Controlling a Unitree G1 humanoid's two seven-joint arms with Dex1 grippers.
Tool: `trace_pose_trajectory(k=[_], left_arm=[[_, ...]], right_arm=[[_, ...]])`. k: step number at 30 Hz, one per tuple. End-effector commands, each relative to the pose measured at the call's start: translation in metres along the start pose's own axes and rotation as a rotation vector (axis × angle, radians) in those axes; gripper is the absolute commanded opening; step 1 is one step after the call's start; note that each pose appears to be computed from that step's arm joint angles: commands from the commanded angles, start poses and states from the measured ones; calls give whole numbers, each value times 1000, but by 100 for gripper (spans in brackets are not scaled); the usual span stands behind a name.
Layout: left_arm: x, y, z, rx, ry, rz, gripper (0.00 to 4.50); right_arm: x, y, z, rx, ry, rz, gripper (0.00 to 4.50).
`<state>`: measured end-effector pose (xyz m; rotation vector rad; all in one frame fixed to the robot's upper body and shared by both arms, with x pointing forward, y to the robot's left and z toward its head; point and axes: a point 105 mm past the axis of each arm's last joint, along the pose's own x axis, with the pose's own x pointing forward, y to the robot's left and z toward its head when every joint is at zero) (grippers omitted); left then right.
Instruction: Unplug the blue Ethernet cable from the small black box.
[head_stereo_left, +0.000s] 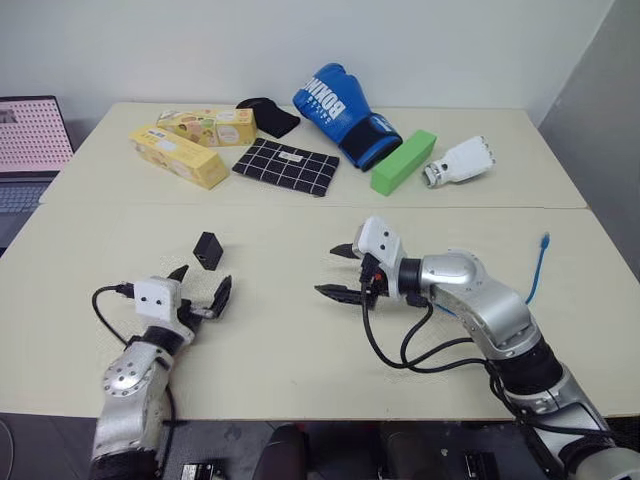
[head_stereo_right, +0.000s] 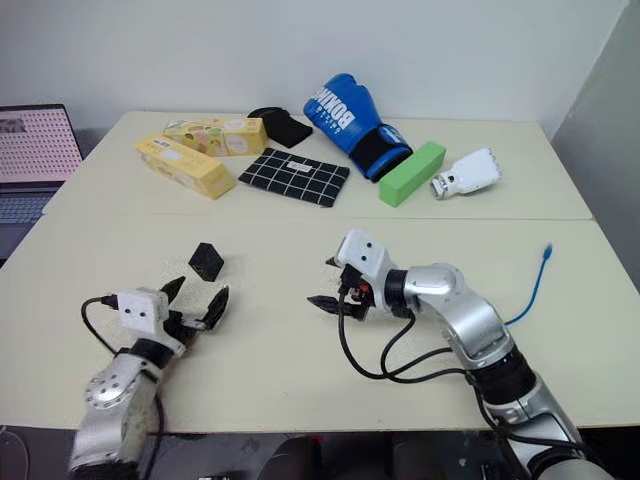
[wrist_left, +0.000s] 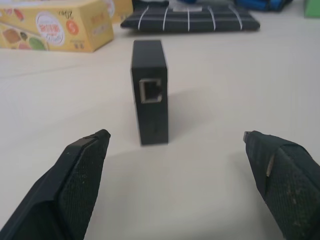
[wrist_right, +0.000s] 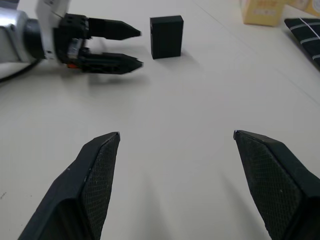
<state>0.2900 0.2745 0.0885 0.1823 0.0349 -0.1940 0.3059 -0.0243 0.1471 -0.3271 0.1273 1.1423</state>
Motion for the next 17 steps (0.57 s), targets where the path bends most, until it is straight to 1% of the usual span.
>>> trace_pose_trajectory(k=[1, 3, 5, 10, 13, 15, 17], left_arm=[[-10, 3, 33, 44, 8, -55, 449], [-14, 6, 43, 85, 30, -65, 449], [-16, 9, 56, 109, 21, -87, 449], [-21, 13, 75, 146, 39, -189, 449], [-24, 15, 81, 144, 56, -242, 449], [-23, 17, 85, 131, 43, -254, 449], [-24, 15, 84, 111, 62, -293, 449]], right_arm=[[-24, -14, 11, 0, -41, -90, 387], [-38, -21, 8, 4, -25, -111, 387], [-51, -27, 4, 2, -5, -128, 387], [-85, -46, -3, -5, 64, -167, 387], [-101, -56, -6, -12, 100, -201, 387], [-108, -62, -11, -28, 133, -221, 387], [-113, -66, -16, -33, 159, -240, 387]])
